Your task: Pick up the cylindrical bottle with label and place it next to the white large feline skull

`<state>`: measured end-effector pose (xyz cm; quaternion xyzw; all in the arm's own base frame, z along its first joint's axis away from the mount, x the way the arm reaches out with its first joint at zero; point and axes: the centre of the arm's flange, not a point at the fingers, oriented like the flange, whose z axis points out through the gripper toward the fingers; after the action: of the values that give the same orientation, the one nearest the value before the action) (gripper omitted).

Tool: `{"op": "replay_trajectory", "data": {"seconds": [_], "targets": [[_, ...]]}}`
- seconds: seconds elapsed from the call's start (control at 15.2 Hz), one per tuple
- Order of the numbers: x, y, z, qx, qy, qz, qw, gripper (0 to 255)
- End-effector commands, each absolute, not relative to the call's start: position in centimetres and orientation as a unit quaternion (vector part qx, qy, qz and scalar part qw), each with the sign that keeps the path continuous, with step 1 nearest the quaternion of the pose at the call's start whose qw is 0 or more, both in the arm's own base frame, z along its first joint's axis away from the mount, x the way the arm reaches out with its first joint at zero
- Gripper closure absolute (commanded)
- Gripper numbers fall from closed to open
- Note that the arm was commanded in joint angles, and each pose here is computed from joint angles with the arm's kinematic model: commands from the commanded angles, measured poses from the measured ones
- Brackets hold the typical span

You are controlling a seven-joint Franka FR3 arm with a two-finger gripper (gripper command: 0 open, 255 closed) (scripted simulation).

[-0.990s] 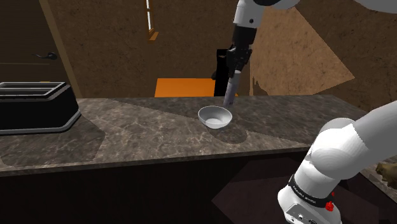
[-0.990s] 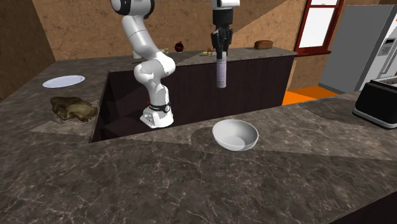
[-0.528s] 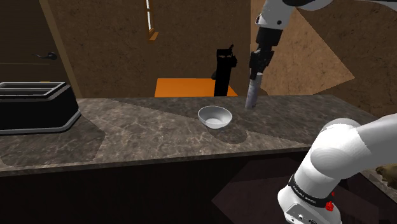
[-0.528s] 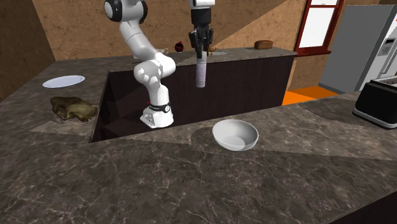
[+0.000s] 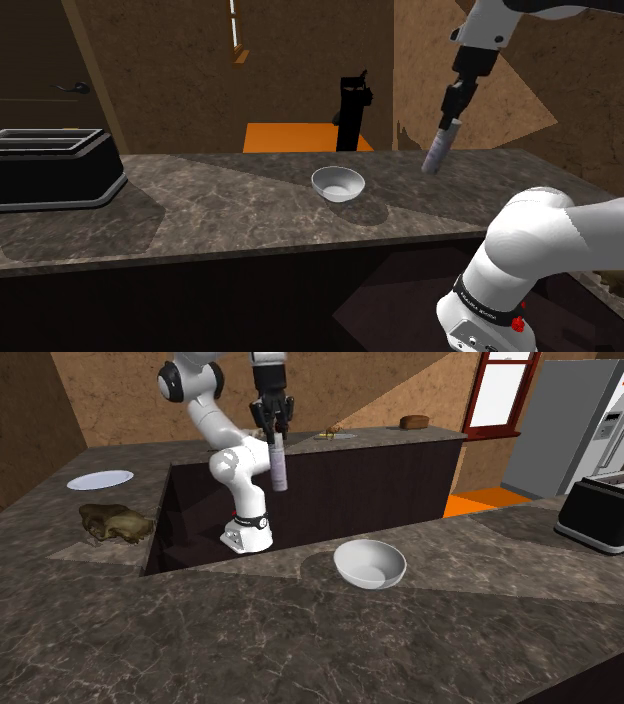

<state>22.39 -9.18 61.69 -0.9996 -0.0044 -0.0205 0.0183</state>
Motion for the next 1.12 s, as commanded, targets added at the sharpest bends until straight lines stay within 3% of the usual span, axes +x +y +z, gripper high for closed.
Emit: {"op": "replay_trajectory", "data": {"seconds": [0.0, 1.06], "targets": [[20.2, -10.8, 61.5, -1.0, -0.005, -0.02, 0.018, 255], [3.3, -23.5, 61.6, -1.0, -0.005, -0.02, 0.018, 255]]}}
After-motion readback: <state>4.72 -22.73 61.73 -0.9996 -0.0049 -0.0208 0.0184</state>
